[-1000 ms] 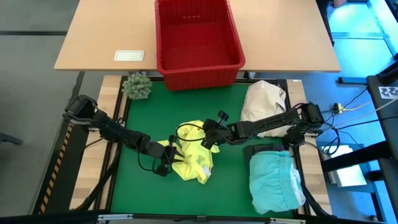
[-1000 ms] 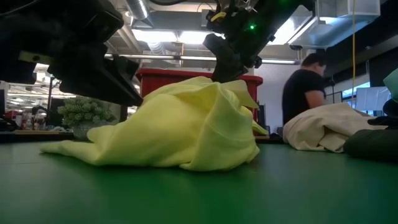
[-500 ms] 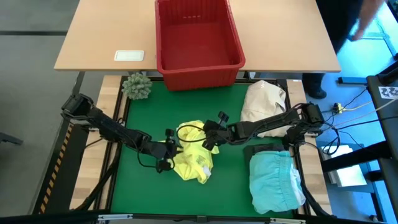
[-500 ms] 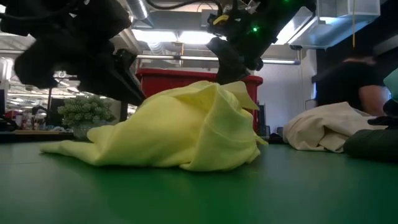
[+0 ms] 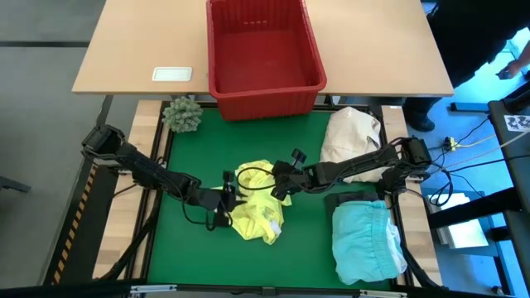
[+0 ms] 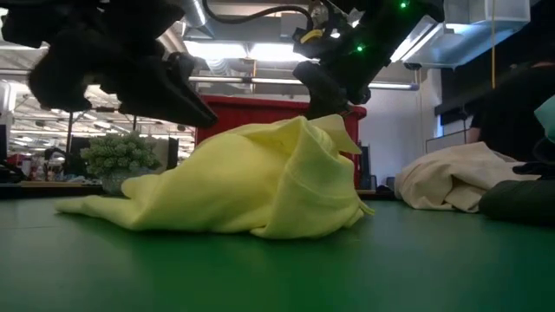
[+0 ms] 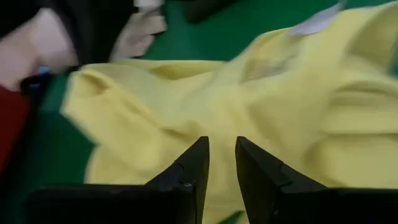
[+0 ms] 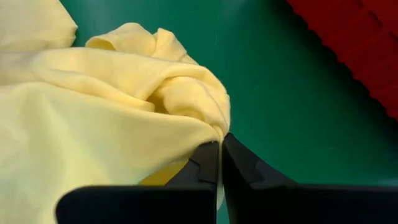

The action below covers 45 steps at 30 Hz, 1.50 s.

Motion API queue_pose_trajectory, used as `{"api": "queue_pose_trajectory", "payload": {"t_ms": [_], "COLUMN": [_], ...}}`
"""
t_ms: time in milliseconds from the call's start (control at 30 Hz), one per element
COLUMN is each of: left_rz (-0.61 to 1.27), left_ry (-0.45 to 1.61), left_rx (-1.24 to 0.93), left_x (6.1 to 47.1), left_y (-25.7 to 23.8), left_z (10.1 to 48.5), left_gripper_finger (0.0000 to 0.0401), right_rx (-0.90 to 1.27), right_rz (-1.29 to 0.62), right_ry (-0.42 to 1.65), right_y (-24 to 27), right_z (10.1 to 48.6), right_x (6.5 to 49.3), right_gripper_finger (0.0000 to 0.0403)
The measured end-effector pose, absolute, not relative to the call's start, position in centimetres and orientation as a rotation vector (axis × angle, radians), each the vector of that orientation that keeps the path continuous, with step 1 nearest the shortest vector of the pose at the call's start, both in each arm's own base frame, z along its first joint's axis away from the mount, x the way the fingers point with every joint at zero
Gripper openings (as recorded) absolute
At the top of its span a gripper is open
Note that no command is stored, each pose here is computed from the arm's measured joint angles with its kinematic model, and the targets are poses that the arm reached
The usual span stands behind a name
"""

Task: Fold Laundry from Bin
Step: Fold the yellow shirt

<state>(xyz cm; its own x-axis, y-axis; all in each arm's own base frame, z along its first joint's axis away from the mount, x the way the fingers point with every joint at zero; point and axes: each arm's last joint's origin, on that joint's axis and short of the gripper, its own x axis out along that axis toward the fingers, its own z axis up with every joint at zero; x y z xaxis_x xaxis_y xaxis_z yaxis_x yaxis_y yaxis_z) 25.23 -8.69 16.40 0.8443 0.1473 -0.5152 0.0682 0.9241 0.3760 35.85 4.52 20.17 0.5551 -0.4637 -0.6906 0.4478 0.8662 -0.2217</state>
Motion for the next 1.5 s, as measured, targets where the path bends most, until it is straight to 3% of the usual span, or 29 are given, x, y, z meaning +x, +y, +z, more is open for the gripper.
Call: {"api": "queue_pose_trajectory", "payload": {"t_ms": [133,467,700,1500], "left_rz": [0.025,0.03,0.064,0.075], "left_ry": [0.569,0.568,0.565,0.564], "left_rx": [0.364,0.337,0.332,0.335], "left_x": [25.24,25.24,25.24,25.24], "left_y": [-8.73,-8.75,-8.66,-8.63], "left_z": [16.38,16.38,16.4,16.41], "left_gripper_finger": [0.0109,0.0252,0.0325,0.034], "right_rx": [-0.021,-0.02,-0.02,-0.028], "right_rz": [-0.538,-0.538,-0.538,-0.525], "right_ry": [0.822,0.821,0.821,0.796], "right_y": [4.52,4.52,4.52,4.56], "right_z": [20.17,20.17,20.17,20.35], "right_x": [35.85,35.85,35.86,36.11], "right_gripper_finger": [0.0003,0.0003,0.0003,0.0003]}}
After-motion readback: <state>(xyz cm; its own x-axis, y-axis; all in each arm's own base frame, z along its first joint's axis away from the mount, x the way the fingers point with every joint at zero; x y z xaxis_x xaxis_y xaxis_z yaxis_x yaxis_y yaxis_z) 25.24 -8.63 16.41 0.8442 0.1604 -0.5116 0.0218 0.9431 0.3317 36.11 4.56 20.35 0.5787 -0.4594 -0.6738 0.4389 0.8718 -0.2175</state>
